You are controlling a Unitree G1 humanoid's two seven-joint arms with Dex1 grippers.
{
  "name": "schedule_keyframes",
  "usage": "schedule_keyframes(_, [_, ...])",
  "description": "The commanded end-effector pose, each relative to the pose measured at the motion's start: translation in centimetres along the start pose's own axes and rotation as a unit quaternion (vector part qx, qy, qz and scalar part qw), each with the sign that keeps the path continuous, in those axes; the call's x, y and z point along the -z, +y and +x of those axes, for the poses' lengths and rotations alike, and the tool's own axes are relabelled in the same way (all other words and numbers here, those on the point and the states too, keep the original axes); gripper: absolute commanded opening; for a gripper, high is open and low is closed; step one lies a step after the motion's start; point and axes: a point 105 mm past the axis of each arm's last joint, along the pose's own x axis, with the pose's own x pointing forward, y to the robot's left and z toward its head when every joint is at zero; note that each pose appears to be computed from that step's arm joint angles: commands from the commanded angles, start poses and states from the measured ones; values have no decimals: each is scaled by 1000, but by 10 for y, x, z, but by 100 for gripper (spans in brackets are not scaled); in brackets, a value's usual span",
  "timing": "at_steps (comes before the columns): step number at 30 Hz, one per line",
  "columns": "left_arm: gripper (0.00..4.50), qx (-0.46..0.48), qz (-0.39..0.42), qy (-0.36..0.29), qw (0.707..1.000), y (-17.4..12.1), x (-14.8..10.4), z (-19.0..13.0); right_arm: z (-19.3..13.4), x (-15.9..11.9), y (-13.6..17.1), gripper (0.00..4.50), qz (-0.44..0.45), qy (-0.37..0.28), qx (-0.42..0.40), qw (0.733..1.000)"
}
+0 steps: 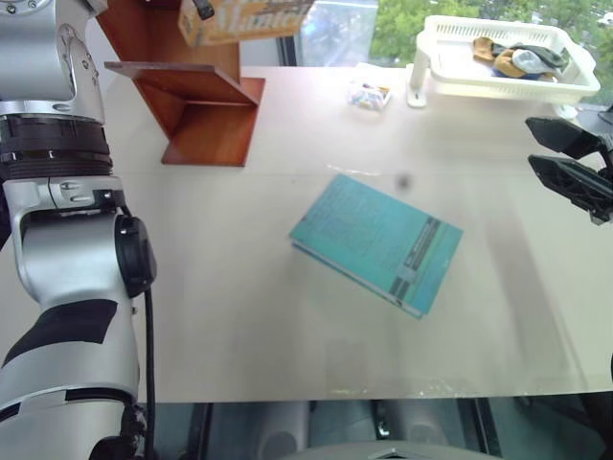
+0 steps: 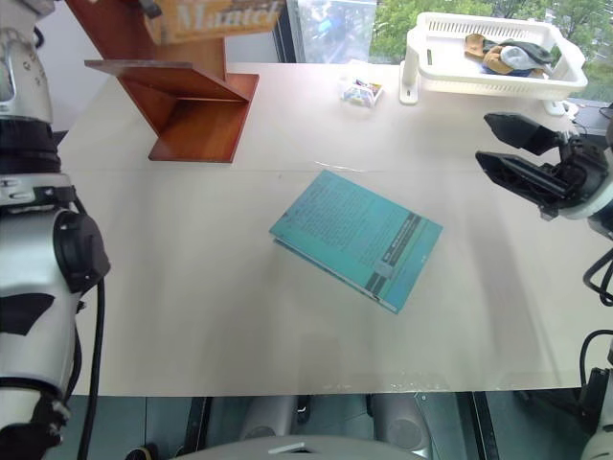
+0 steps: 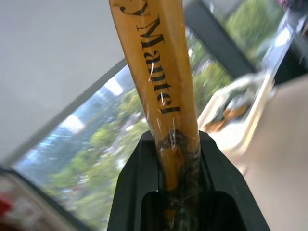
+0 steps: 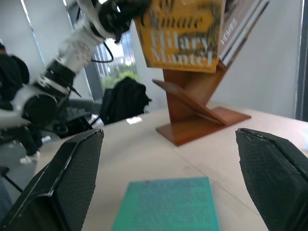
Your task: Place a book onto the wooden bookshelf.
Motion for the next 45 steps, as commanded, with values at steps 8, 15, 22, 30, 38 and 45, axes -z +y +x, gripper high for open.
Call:
schedule_keyframes(8, [29, 19, 230, 164, 959, 18, 39, -29, -7, -19, 5, 450, -2, -22, -24, 999])
schedule_keyframes(15, [29, 46, 262, 248, 931, 17, 74, -47, -7, -18, 0, 450, -7, -26, -24, 999])
schedule_keyframes(22, [29, 65, 256, 267, 927, 4, 95, -48, -8, -18, -1, 450, -14, -28, -21, 999])
schedule_keyframes(30, [29, 74, 244, 300, 919, -2, 110, -52, -11, -19, 0, 450, -22, -33, -11, 999])
schedule_keyframes(38, [224, 87, 243, 343, 903, 0, 121, -59, -13, -18, -1, 450, -25, -34, -3, 999])
schedule_keyframes(45, [443, 81, 249, 370, 891, 5, 127, -66, -12, -18, -1, 450, -26, -34, 0, 999])
